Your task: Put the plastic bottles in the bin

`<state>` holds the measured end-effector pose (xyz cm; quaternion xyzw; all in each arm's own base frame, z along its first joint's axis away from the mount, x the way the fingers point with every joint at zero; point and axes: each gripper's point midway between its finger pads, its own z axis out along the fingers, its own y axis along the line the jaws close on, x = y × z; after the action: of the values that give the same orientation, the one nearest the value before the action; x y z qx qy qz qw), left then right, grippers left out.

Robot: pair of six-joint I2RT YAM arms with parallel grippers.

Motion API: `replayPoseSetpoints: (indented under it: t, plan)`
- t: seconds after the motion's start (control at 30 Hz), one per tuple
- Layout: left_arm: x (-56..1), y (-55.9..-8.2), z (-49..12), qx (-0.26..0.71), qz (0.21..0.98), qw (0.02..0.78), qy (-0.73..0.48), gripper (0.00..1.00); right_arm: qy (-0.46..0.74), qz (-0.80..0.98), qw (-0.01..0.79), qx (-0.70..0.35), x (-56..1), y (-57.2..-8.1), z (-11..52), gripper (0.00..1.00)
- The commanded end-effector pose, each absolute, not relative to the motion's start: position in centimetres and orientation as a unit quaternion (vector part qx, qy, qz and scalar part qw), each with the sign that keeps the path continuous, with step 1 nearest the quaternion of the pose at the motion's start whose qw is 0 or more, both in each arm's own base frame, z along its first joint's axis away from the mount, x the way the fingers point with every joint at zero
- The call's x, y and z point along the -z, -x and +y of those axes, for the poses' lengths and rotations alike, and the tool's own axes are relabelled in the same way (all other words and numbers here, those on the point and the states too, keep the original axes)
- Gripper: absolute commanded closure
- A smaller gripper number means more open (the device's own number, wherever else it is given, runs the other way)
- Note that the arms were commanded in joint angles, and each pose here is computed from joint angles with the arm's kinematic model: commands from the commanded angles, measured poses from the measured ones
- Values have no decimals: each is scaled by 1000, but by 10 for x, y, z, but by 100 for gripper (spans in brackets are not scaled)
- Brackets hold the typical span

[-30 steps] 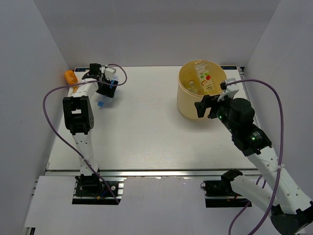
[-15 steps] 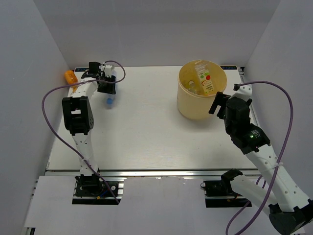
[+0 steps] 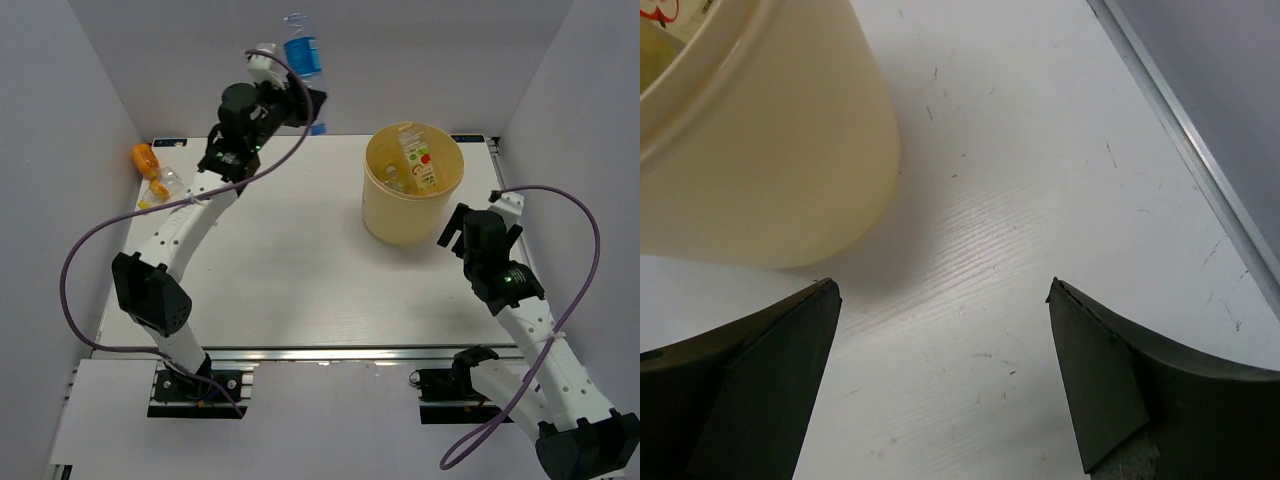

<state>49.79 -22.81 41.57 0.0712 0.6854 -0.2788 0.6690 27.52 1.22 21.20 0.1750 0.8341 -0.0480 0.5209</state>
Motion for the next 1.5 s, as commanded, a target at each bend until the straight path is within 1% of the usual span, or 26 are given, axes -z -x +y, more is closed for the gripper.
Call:
replayPoseSetpoints:
  t: [0.0,0.03,0.07,0.17,0.27,0.3,0.33,0.37,0.4,0.5,0.53,0.57,0.6,0.63,0.8,0.83,0.9,0.93,1.03,1.07,1.1,1.13,1.3,1.33,1.4,1.47]
  plan:
    - [-458,-487,-266,344,636,690,-19,60,-185,816,547,16,-225,-277,15,11]
    - [-466,-487,-275,362,625,691,-16,59,-182,817,547,16,-225,-276,15,11]
    - [-457,-493,-289,386,629,674,0,59,-179,818,546,14,-224,-275,16,11]
    - [-471,-482,-337,455,601,657,-16,59,-173,821,544,16,-221,-272,14,11]
    - [-462,-484,-386,446,612,652,-37,59,-170,820,547,18,-221,-270,13,11]
    - [-438,-485,-409,439,632,636,-54,59,-170,819,548,19,-221,-269,12,11]
    - [-443,-484,-414,430,626,647,-64,57,-169,818,550,19,-222,-268,12,11]
    - [-438,-484,-419,426,630,646,-71,53,-169,816,552,18,-224,-268,12,11]
    - [-427,-481,-431,421,637,641,-78,43,-169,816,552,18,-223,-267,11,11]
    - [-408,-468,-451,404,649,635,-107,40,-167,814,557,17,-222,-268,11,11]
    - [-400,-466,-454,394,653,636,-119,31,-165,814,557,19,-222,-267,10,11]
    - [-381,-464,-457,385,666,626,-126,13,-165,815,555,20,-221,-267,10,11]
    - [-377,-462,-458,380,670,625,-128,2,-165,815,555,21,-221,-267,10,11]
    - [-376,-463,-455,374,674,625,-126,2,-164,814,557,20,-223,-267,10,11]
    - [-401,-458,-435,342,676,641,-122,2,-162,810,564,10,-227,-268,12,11]
    - [-418,-452,-427,341,668,651,-120,2,-159,811,564,7,-227,-268,14,11]
    - [-418,-451,-413,317,675,657,-111,2,-157,811,564,5,-227,-268,15,11]
    - [-431,-446,-402,310,670,666,-106,2,-157,811,563,5,-226,-268,15,11]
    - [-418,-445,-378,258,687,671,-106,2,-156,810,565,1,-227,-269,16,11]
    - [-434,-438,-361,254,677,683,-103,2,-155,811,565,0,-227,-269,17,11]
    - [-411,-438,-353,231,691,675,-117,2,-154,810,566,-2,-228,-269,17,11]
    - [-411,-437,-341,224,690,678,-115,2,-151,810,566,-4,-229,-268,18,11]
    - [-418,-456,-230,173,707,684,-50,2,-153,804,575,-6,-234,-268,17,11]
    - [-410,-466,-197,149,715,682,-33,2,-154,803,575,-5,-234,-268,16,11]
    - [-411,-465,-164,118,717,686,-29,2,-153,804,574,-6,-233,-269,17,11]
    - [-393,-468,-125,77,733,676,-19,2,-151,805,574,-4,-234,-269,16,11]
